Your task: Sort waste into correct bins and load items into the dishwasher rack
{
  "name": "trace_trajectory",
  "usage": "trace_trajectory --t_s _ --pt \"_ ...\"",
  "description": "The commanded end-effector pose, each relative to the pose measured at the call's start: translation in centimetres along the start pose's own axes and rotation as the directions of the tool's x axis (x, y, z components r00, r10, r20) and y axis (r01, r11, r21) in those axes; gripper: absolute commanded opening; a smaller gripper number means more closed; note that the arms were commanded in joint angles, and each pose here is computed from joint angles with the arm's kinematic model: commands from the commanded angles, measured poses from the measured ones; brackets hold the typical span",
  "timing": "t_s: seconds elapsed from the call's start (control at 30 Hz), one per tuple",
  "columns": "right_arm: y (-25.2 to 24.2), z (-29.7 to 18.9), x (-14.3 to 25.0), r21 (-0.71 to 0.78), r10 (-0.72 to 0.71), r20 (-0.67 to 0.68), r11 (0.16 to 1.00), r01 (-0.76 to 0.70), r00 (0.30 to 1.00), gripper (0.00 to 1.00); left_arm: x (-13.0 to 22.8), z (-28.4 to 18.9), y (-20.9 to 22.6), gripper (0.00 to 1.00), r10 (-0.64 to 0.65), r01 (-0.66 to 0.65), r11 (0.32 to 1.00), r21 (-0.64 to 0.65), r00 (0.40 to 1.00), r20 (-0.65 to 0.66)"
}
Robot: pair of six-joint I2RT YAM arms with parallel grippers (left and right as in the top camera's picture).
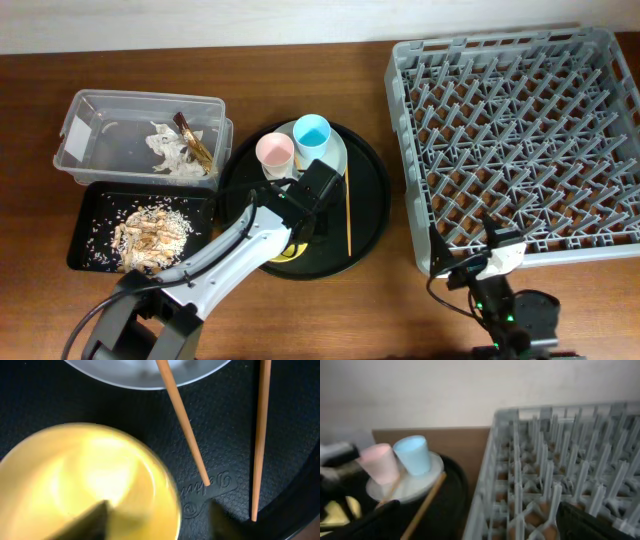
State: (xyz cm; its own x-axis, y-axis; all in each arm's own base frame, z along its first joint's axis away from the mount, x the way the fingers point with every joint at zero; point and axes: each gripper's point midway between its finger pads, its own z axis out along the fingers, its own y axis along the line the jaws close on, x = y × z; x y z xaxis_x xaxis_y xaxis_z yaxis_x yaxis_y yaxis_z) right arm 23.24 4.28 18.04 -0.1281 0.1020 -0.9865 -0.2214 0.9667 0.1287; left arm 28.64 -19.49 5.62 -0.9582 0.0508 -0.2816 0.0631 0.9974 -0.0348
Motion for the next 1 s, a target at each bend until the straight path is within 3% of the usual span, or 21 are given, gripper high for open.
trace_trajectory --t_s 0.0,0.13,0.17,0.2,0.27,0.3,0.33,0.37,0.43,0.53,0.6,0.73,0.83,0.9,0.93,0.97 --pt "1.5 -2.9 -8.0 -0.009 0.009 0.072 1.0 -0.008 0.997 0.98 -1.2 -0.9 -0.7 0.73 -0.008 0.008 1.0 0.022 0.999 0.031" --pt "2.3 -4.8 -13.2 0.021 0.005 -0.148 1.0 -0.002 0.989 0.98 -6.6 -7.3 -0.9 0.77 -0.066 0.05 0.992 0.115 0.987 0.144" --pt "2.4 -5.0 -13.8 0.038 0.027 -0.335 0.999 -0.015 0.942 0.98 -9.0 -11.1 0.3 0.83 -0.099 0.072 0.986 0.152 0.979 0.18" --pt "2.6 -5.0 -14.4 0.04 0.045 -0.406 0.999 -0.032 0.913 0.98 -10.1 -12.7 0.9 0.84 -0.103 0.07 0.982 0.173 0.975 0.195" --pt "4.5 -4.0 -16.4 -0.039 0.072 -0.494 0.994 -0.105 0.866 0.98 -13.2 -17.6 4.5 0.84 -0.173 0.124 0.972 0.2 0.952 0.254" --pt "6.7 -3.3 -17.3 -0.146 0.078 -0.527 0.973 -0.18 0.846 0.98 -14.3 -19.2 6.5 0.87 -0.217 0.166 0.967 0.194 0.935 0.28" --pt "8.2 -2.6 -17.8 -0.225 0.08 -0.55 0.944 -0.24 0.831 0.98 -15.3 -20.9 9.1 0.95 -0.276 0.225 0.956 0.188 0.91 0.31" --pt "10.0 -1.6 -17.8 -0.307 0.103 -0.593 0.888 -0.342 0.799 0.93 -15.9 -22.4 11.7 0.99 -0.329 0.283 0.942 0.181 0.883 0.335" --pt "9.9 0.6 -15.8 -0.247 0.156 -0.695 0.865 -0.436 0.702 0.46 -15.2 -23.3 15.5 0.99 -0.401 0.372 0.916 0.148 0.852 0.338" --pt "10.2 4.2 -10.2 -0.173 0.073 -0.811 0.918 -0.356 0.58 0.19 -13.1 -22.7 19.3 0.99 -0.473 0.471 0.879 0.08 0.834 0.282" --pt "11.8 5.7 -7.5 -0.196 -0.01 -0.85 0.934 -0.3 0.526 0.1 -12.6 -22.6 19.7 0.99 -0.484 0.485 0.872 0.068 0.833 0.266" --pt "14.8 7.7 -2.1 -0.167 -0.067 -0.913 0.961 -0.219 0.403 0.1 -12.6 -22.6 19.7 0.99 -0.484 0.485 0.872 0.068 0.833 0.266" --pt "14.3 8.4 1.8 -0.137 -0.098 -0.95 0.984 -0.111 0.298 0.18 -12.6 -22.6 19.7 0.99 -0.484 0.485 0.872 0.068 0.833 0.266" --pt "13.4 8.8 2.4 -0.118 -0.095 -0.952 0.991 -0.063 0.29 0.19 -12.6 -22.6 19.7 0.99 -0.484 0.485 0.872 0.068 0.833 0.266" --pt "11.5 9.6 2.4 -0.08 -0.087 -0.945 0.996 0.036 0.314 0.22 -12.6 -22.6 19.7 0.99 -0.484 0.485 0.872 0.068 0.833 0.266" --pt "9.3 10.5 2.0 -0.025 -0.068 -0.935 0.991 0.128 0.349 0.31 -12.6 -22.6 19.7 0.99 -0.484 0.485 0.872 0.068 0.833 0.266"
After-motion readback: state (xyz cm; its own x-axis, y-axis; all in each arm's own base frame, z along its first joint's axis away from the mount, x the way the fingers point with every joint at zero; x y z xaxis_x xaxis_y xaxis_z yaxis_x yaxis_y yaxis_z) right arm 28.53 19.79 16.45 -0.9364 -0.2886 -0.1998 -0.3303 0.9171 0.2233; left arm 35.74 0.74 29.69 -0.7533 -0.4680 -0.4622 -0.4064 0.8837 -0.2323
